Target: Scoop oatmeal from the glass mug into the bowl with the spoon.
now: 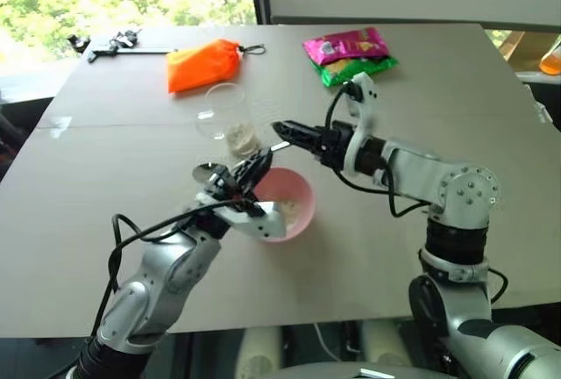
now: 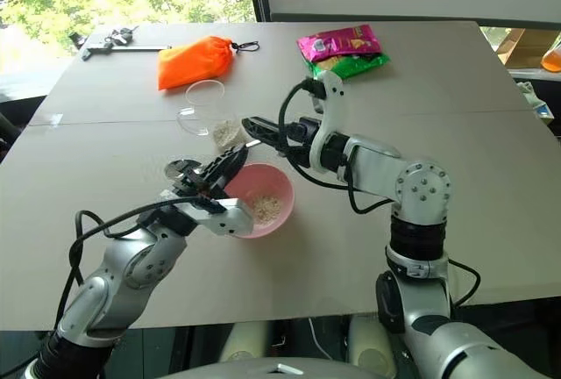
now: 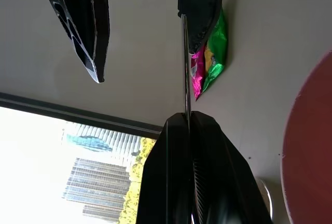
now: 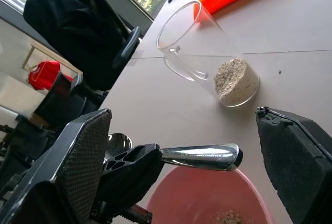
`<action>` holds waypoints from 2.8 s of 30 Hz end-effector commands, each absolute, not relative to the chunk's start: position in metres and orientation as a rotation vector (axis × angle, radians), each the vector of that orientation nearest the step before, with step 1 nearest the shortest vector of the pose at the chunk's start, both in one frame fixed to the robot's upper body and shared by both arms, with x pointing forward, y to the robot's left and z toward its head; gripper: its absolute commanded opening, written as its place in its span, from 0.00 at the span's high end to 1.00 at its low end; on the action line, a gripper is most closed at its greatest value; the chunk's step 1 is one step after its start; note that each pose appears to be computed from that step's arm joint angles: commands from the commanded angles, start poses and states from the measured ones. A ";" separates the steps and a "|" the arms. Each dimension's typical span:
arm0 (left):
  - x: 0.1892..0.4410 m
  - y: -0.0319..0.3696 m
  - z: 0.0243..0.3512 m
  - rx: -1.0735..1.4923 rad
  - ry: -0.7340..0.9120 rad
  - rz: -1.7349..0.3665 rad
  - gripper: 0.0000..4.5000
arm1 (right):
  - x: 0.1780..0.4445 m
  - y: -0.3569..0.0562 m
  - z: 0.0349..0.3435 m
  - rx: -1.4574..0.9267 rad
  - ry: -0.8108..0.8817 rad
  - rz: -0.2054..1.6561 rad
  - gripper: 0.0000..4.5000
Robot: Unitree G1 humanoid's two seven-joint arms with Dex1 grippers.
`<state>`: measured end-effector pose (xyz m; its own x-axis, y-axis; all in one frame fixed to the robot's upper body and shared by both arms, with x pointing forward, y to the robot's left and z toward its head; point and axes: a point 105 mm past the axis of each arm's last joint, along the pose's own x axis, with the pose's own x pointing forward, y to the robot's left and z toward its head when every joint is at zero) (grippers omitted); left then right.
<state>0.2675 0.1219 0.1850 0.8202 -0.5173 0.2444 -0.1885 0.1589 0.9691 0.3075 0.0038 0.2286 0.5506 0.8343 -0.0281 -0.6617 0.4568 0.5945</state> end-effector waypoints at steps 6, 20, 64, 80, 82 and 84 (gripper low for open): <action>0.273 0.123 0.202 1.508 -0.723 -0.025 0.99 | 0.308 0.006 0.244 0.722 0.353 0.912 0.00; 0.282 0.123 0.200 1.523 -0.707 0.022 1.00 | 0.310 0.015 0.255 0.792 0.372 0.918 0.28; 0.278 0.120 0.194 1.334 -0.652 -0.049 1.00 | 0.338 0.039 0.272 1.023 0.293 0.809 0.98; 0.281 0.246 0.273 0.429 -0.534 0.117 1.00 | 0.340 -0.004 0.292 0.712 0.066 1.018 0.98; 0.278 0.270 0.267 0.417 -0.485 0.175 1.00 | 0.342 -0.009 0.297 0.690 0.032 1.012 0.98; 0.275 0.281 0.251 0.441 -0.419 0.176 1.00 | 0.344 -0.014 0.302 0.670 -0.006 1.006 0.98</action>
